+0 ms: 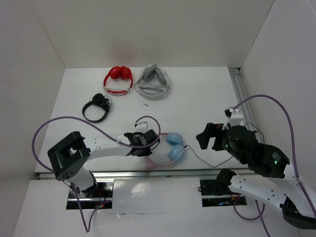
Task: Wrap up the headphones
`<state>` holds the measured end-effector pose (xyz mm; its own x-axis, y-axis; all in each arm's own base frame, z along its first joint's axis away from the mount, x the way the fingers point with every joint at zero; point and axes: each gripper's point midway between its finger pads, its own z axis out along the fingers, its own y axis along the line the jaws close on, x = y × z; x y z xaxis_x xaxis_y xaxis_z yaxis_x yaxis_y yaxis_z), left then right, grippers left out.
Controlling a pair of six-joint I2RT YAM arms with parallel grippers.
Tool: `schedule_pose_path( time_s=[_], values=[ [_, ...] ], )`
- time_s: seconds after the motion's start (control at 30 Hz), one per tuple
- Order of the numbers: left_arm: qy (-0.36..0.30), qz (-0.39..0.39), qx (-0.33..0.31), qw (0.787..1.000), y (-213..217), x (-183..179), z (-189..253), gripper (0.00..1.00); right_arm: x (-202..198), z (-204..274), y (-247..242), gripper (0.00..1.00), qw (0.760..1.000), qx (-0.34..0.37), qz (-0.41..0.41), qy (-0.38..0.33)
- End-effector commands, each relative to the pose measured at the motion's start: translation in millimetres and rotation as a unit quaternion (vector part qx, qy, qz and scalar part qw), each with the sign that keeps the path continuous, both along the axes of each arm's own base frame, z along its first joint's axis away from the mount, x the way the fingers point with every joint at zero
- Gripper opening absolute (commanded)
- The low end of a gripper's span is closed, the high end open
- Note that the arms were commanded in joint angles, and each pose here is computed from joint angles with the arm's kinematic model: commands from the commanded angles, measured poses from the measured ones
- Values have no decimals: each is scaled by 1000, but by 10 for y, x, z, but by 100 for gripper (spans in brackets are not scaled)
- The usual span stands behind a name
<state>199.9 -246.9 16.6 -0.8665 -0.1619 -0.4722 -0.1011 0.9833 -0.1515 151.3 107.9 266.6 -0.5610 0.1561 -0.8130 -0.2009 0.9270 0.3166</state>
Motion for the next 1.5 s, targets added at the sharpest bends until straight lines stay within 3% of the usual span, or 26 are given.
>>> schedule_pose_path(
  time_s=[0.0, 0.03, 0.07, 0.17, 0.2, 0.23, 0.33, 0.43, 0.47, 0.57, 0.6, 0.63, 0.67, 0.77, 0.87, 1.07, 1.33, 1.47],
  values=[
    [43, 10, 24, 999, 207, -257, -145, 26, 38, 57, 36, 100, 1000, 13, 1, -14],
    [46, 11, 28, 998, 230, -272, -150, 8, 38, 57, 36, 100, 1000, 13, 1, -14],
    [54, 11, 41, 998, 284, -307, -143, 0, 38, 57, 36, 100, 1000, 13, 1, -14],
    [36, 19, 70, 997, 314, -282, 47, 0, 28, 72, 73, 100, 1000, 17, 12, -16],
    [44, 28, 120, 991, 548, -389, 152, 0, 31, 97, 101, 100, 999, 17, 21, -21],
    [-1, 53, 110, 992, 553, -270, 462, 0, 26, 94, 156, 100, 999, 12, 39, -22],
    [-54, 71, 143, 986, 931, -262, 1112, 0, 49, 228, 333, 100, 995, 24, 83, -48],
    [-117, 110, 108, 981, 1316, -241, 1818, 0, 72, 451, 693, 100, 983, 59, 153, -81],
    [-142, 95, 105, 980, 1427, -200, 2120, 0, 29, 470, 846, 100, 975, 69, 194, -86],
    [-202, 148, 57, 967, 1847, -101, 2729, 0, 73, 790, 1296, 100, 939, 136, 268, -168],
    [-212, 140, 68, 965, 1953, -95, 2857, 0, -25, 639, 1457, 100, 919, 142, 322, -175],
    [-220, 162, 76, 959, 2102, -63, 2973, 0, -33, 858, 1550, 100, 893, 164, 345, -239],
    [-230, 166, 79, 956, 2178, -55, 3084, 0, -40, 834, 1586, 100, 881, 155, 360, -263],
    [-264, 162, 66, 948, 2340, -72, 3549, 0, 226, 632, 1643, 99, 884, 83, 340, -309],
    [-277, 161, 78, 944, 2472, -95, 3729, 0, 415, 475, 1740, 95, 891, 50, 330, -307],
    [-284, 150, 74, 944, 2486, -109, 3840, 0, 225, 683, 1985, 95, 863, 55, 384, -323],
    [-273, 96, 34, 957, 2271, -142, 3809, 0, 326, 782, 2147, 94, 862, 17, 356, -359],
    [-270, 77, 19, 960, 2203, -179, 3804, 0, 559, 781, 2206, 88, 878, -2, 314, -361]
  ],
)
